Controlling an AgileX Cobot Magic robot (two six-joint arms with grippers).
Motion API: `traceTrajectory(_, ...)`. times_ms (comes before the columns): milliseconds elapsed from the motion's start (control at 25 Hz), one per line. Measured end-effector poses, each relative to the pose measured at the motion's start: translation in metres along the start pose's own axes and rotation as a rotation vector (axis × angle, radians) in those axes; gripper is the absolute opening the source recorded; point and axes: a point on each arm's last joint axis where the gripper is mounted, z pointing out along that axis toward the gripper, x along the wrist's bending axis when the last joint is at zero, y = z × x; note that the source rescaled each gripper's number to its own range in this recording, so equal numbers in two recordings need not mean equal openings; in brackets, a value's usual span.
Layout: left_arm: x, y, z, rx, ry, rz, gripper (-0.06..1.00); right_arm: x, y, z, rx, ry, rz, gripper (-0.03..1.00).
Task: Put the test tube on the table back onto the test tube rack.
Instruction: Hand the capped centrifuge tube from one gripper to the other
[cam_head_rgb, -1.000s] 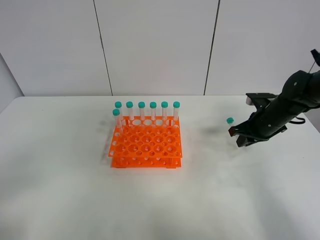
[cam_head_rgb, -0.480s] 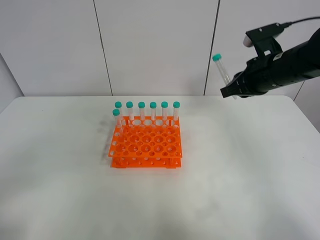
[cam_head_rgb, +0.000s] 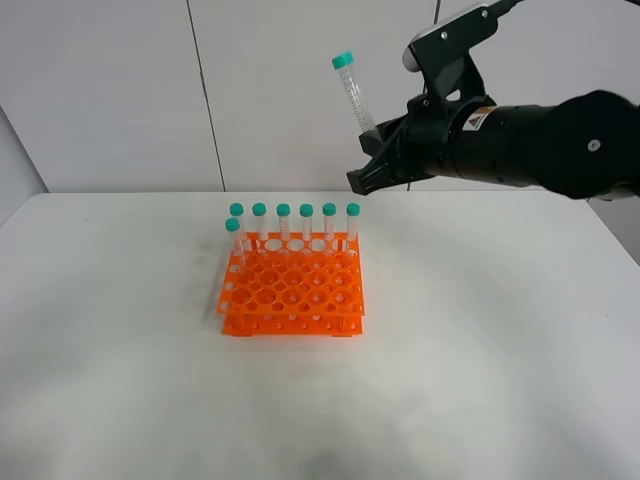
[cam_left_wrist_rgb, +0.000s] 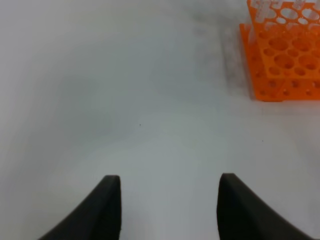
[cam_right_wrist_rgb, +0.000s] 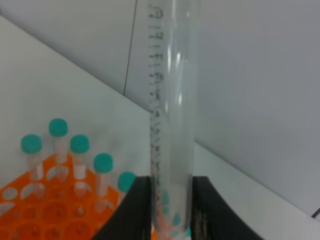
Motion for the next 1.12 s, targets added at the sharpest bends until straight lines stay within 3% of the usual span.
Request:
traceTrajectory(320,0.0,0.0,0.0,0.0,0.0,0.0,1.0,0.028,-0.039,-0.007,-0.082,-0.019,-0.008,0.01)
traceTrajectory(480,0.0,0.0,0.0,0.0,0.0,0.0,1.0,0.038,-0.048,-0.013,-0.161,0.005,0.06,0.01)
traceTrajectory(760,0.0,0.0,0.0,0.0,0.0,0.0,1.0,0.058,-0.062,-0.026,-0.285,0.193,0.125,0.01)
traceTrajectory(1120,0.0,0.0,0.0,0.0,0.0,0.0,1.0,0.065,-0.083,-0.037,-0.274,0.244,0.136,0.01)
